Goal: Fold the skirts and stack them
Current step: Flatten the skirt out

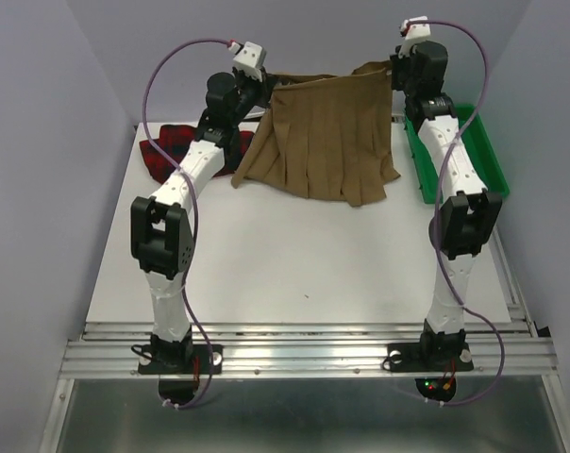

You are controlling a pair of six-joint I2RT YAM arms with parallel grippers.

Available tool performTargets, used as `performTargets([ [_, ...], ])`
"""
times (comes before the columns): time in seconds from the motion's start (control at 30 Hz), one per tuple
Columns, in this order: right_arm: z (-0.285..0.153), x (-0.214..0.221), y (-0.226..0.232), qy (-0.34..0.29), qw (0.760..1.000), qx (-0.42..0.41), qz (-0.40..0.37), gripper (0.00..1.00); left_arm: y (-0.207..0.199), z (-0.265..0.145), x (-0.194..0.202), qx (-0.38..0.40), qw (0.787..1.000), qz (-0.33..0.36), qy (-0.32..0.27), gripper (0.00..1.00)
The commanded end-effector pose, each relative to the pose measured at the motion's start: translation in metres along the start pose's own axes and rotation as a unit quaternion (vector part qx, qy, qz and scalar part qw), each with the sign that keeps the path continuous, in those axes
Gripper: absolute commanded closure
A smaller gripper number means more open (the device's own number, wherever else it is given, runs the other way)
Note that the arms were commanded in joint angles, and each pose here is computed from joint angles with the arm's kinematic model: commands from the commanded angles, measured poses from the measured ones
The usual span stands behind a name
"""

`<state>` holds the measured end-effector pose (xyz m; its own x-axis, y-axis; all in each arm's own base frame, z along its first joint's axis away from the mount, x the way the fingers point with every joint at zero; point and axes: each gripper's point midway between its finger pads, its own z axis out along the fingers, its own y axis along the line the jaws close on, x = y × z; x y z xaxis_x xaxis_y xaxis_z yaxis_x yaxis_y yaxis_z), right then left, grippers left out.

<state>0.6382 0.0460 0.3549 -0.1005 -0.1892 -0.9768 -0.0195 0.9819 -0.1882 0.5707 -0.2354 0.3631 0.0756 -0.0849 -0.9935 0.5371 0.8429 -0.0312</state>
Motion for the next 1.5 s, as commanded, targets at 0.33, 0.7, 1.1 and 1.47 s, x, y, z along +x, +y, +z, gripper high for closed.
performTargets([
  [0.33, -0.056, -0.159, -0.105, -0.280, 0.951, 0.121, 0.046, 0.99, 0.039, -0.014, -0.213, -0.073, 0.930, 0.154, -0.327, 1.00],
  [0.7, -0.050, 0.128, -0.004, 0.010, 0.995, -0.080, -0.066, 0.99, 0.018, -0.062, 0.093, 0.033, 0.975, 0.221, -0.004, 1.00],
  [1.1, -0.163, 0.196, 0.027, 0.135, 0.966, -0.194, -0.109, 0.99, 0.015, -0.153, 0.132, 0.046, 0.967, 0.221, 0.118, 1.00],
  [1.47, -0.276, 0.257, 0.072, 0.268, 0.859, -0.409, -0.149, 0.86, -0.055, -0.265, 0.184, 0.215, 0.913, 0.282, 0.201, 0.78],
])
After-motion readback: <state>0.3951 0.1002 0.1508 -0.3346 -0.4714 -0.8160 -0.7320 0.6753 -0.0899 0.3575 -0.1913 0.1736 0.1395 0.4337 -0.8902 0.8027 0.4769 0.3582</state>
